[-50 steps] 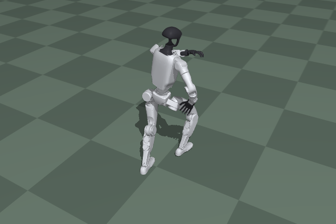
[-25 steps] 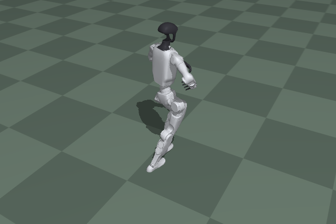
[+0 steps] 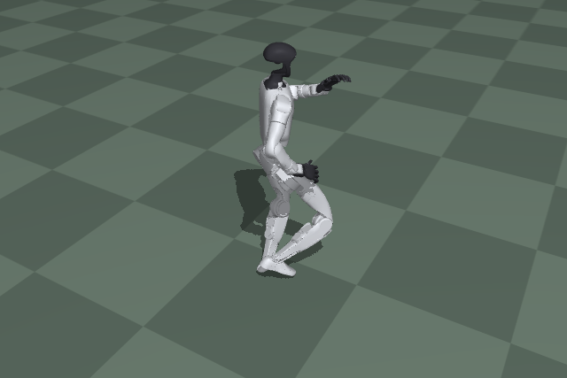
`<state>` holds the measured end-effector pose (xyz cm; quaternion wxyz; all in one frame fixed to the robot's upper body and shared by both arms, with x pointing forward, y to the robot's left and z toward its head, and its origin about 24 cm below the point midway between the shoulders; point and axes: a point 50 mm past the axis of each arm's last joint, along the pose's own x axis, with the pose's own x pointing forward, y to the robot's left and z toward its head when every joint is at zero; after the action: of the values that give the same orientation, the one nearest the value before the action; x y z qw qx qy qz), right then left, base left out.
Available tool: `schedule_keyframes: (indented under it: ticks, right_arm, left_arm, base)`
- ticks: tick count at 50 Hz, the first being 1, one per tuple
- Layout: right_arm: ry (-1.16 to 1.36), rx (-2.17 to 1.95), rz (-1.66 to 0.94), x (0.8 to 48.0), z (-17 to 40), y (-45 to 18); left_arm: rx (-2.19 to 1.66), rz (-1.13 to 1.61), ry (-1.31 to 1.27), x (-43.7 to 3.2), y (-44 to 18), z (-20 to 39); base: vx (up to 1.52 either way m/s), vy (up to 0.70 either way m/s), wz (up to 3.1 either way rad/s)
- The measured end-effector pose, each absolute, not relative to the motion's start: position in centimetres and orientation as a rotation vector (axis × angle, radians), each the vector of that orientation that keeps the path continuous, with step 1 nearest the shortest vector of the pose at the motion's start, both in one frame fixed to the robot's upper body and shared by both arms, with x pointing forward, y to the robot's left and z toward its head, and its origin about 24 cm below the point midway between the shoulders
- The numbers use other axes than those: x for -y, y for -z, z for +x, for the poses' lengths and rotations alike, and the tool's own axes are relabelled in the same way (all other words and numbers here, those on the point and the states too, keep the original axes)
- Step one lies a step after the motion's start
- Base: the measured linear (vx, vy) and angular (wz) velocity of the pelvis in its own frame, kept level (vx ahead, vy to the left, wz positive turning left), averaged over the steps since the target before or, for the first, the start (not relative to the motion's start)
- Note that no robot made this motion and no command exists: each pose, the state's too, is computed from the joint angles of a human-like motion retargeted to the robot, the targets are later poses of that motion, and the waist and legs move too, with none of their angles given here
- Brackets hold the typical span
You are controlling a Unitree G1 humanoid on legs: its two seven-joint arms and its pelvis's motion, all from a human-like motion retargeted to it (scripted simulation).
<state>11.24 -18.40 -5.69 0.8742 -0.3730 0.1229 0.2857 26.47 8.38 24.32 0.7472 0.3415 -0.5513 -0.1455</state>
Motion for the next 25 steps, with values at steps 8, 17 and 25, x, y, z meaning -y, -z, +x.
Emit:
schedule_keyframes:
  ticks: [8,17,25]
  right_arm:
    - [-0.792,-0.465,-0.788,19.5,8.5,7.4]
    - [-0.705,-0.529,-1.001,21.4,9.3,10.2]
    - [-0.439,-0.355,-1.174,22.2,19.2,8.5]
  left_arm:
    - [1.095,0.498,0.583,-4.7,-23.2,25.8]
    - [0.181,0.218,0.205,-14.6,-5.6,27.3]
    - [-1.009,0.023,-0.254,-22.9,14.7,7.6]
  base:
    - [0.60,-0.14,0.54]
    - [0.47,-0.26,0.02]
    - [0.26,-0.10,-0.56]
